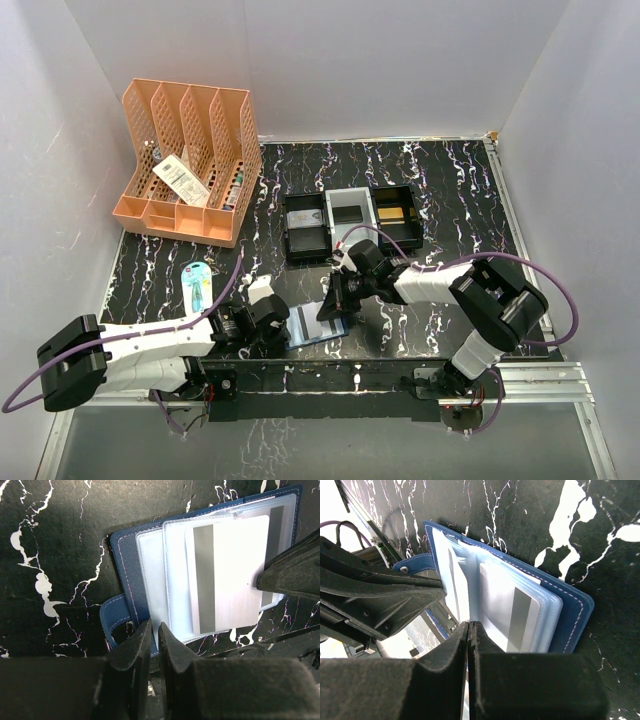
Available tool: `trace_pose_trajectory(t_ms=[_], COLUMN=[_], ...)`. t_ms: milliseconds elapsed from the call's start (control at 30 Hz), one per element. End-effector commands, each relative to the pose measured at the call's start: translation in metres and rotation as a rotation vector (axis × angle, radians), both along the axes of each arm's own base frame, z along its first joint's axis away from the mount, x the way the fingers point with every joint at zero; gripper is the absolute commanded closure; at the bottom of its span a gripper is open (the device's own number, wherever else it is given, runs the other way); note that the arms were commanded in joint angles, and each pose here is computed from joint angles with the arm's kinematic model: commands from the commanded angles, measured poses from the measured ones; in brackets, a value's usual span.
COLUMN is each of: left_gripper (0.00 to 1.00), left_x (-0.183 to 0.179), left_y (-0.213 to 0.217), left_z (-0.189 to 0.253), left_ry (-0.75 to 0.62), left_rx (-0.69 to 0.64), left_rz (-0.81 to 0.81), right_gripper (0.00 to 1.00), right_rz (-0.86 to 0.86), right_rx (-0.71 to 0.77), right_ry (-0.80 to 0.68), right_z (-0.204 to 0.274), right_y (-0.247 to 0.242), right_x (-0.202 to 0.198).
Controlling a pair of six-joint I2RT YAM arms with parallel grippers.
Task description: Take the credit cards out of the card holder
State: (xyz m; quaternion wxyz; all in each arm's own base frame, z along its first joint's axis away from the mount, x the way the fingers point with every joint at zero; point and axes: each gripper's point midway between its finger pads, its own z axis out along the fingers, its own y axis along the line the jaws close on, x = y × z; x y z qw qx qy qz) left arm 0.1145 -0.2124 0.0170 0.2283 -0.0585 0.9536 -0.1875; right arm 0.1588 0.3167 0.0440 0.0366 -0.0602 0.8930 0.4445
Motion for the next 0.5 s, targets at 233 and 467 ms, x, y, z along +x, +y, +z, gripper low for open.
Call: trace_pose_trajectory(t_ms=[233,467], left_gripper=[0.81,0.61], left_x=[0.006,0.014], left_y=[-0.002,-0.046], left_z=[0.023,0.076], left_ry=[-0.063,-0.168], left_rx=[-0.030,-0.255], left_rz=[-0.022,-0.131], right_gripper=[1.00,1.00], right_rz=[0.028,0.007], right_rx=[0.035,0.023], right_ry=[-0.015,-0.007], right_z=[0.002,-0.004], right_y=[0.001,0.000], right_x=[0.000,0.002])
